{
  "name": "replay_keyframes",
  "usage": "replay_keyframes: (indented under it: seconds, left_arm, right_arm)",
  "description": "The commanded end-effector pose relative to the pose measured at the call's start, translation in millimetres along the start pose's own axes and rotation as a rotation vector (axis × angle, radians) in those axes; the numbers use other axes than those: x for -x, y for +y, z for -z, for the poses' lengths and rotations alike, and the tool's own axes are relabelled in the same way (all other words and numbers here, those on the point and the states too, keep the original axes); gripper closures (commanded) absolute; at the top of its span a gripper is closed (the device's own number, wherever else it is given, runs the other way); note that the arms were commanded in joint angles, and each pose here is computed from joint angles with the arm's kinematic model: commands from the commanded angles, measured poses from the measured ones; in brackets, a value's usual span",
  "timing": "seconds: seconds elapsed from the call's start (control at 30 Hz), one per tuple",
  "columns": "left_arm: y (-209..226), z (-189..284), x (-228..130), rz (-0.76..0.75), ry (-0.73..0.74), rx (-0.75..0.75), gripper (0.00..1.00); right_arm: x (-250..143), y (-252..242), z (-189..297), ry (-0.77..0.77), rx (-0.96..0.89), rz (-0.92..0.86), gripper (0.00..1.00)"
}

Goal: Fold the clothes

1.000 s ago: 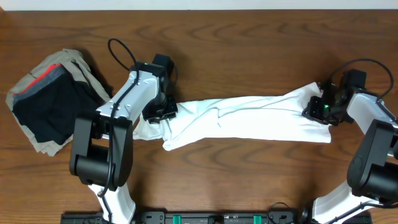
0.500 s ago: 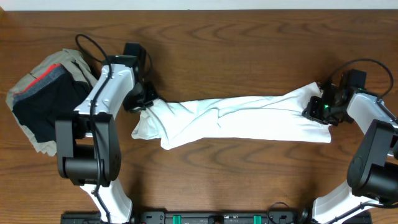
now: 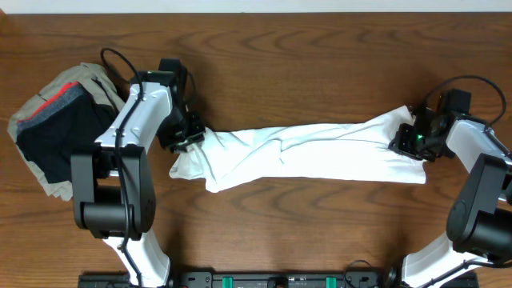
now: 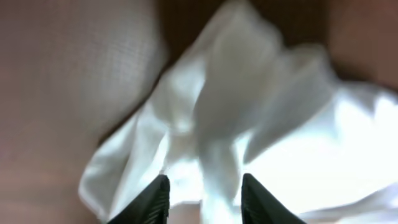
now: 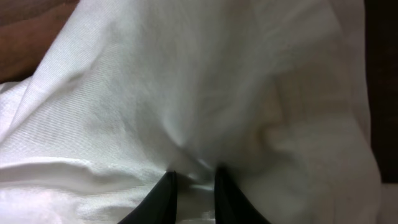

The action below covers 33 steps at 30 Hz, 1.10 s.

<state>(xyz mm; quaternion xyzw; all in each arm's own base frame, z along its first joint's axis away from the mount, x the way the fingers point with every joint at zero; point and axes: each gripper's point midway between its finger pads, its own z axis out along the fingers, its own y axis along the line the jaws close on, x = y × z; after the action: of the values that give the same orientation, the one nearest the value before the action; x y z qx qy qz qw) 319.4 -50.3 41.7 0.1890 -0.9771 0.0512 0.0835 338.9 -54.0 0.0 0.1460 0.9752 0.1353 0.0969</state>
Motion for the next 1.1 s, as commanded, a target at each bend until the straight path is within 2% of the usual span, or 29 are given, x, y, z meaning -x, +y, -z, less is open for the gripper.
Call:
replay_keyframes:
  seconds: [0.0, 0.1, 0.27, 0.5, 0.6, 0.87, 0.97, 1.07]
  left_arm:
    - [-1, 2, -5, -0.006, 0.029, 0.0, 0.61]
    - [-6, 2, -11, -0.003, 0.058, -0.032, 0.62]
    - [-13, -1, -10, -0.029, 0.041, -0.039, 0.76]
    - [-23, -13, -12, -0.068, 0.024, -0.041, 0.76]
    - [-23, -13, -12, -0.068, 0.022, -0.043, 0.88]
    - [-23, -12, -11, -0.068, 0.019, -0.044, 0.94]
    - [-31, 0, -1, -0.139, -0.026, -0.065, 0.94]
    - [-38, 31, 21, -0.205, -0.16, -0.066, 0.94]
  right_arm:
    - [-19, -17, -10, 0.063, -0.086, -0.027, 0.79]
    - [-19, -17, -10, 0.063, -0.086, -0.028, 0.8]
    - [-20, -17, -9, 0.066, -0.086, -0.028, 0.8]
    - [-20, -17, -9, 0.067, -0.086, -0.029, 0.8]
    - [-20, -17, -9, 0.067, -0.086, -0.029, 0.8]
    - [-20, -17, -9, 0.067, -0.086, -0.029, 0.8]
    - [-20, -17, -9, 0.067, -0.086, -0.029, 0.8]
    - [-20, -17, -9, 0.067, -0.086, -0.029, 0.8]
